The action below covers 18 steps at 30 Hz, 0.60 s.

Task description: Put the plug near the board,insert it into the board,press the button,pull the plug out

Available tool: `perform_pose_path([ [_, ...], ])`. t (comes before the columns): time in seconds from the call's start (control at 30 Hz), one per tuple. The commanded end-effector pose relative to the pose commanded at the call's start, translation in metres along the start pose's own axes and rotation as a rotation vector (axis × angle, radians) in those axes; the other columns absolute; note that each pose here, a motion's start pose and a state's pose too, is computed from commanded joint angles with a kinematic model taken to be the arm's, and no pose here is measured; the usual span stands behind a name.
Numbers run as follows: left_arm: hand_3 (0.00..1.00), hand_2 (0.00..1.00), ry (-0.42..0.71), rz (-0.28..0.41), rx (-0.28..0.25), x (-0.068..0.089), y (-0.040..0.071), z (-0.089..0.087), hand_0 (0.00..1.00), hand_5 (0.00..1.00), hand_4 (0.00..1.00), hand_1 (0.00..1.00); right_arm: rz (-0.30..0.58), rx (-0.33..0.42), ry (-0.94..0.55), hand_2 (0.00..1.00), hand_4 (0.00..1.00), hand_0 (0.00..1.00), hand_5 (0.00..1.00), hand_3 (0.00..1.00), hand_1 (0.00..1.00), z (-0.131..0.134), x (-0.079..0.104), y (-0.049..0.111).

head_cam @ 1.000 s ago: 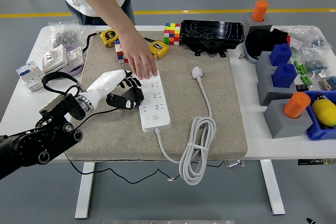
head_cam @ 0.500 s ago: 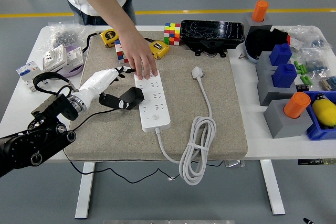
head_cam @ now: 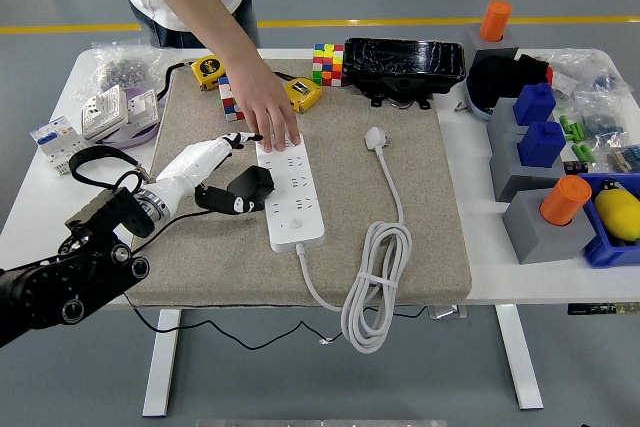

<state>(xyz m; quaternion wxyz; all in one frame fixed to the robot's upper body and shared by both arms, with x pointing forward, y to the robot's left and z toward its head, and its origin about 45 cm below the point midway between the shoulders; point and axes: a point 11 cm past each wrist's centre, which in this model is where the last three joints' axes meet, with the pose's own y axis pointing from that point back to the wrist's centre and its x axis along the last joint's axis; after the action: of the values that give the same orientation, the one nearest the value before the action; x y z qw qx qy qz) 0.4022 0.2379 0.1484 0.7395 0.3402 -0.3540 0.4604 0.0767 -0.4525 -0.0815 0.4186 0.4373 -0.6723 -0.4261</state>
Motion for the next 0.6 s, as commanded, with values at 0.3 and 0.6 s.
perform_pose_path([
  [0.3, 0.920, 0.950, 0.047, 0.051, -0.035, 0.012, 0.005, 0.008, 0.712, 0.284, 0.998, 0.860, -0.005, 0.001, -0.001, 0.697, 0.938, 0.683, 0.532, 0.602, 0.688, -0.001, -0.002, 0.000],
  [0.6, 0.867, 0.876, 0.173, 0.190, -0.048, 0.036, 0.030, 0.014, 0.674, 0.418, 0.998, 0.800, -0.005, 0.008, -0.006, 0.697, 0.938, 0.683, 0.532, 0.601, 0.688, -0.004, -0.003, -0.001],
])
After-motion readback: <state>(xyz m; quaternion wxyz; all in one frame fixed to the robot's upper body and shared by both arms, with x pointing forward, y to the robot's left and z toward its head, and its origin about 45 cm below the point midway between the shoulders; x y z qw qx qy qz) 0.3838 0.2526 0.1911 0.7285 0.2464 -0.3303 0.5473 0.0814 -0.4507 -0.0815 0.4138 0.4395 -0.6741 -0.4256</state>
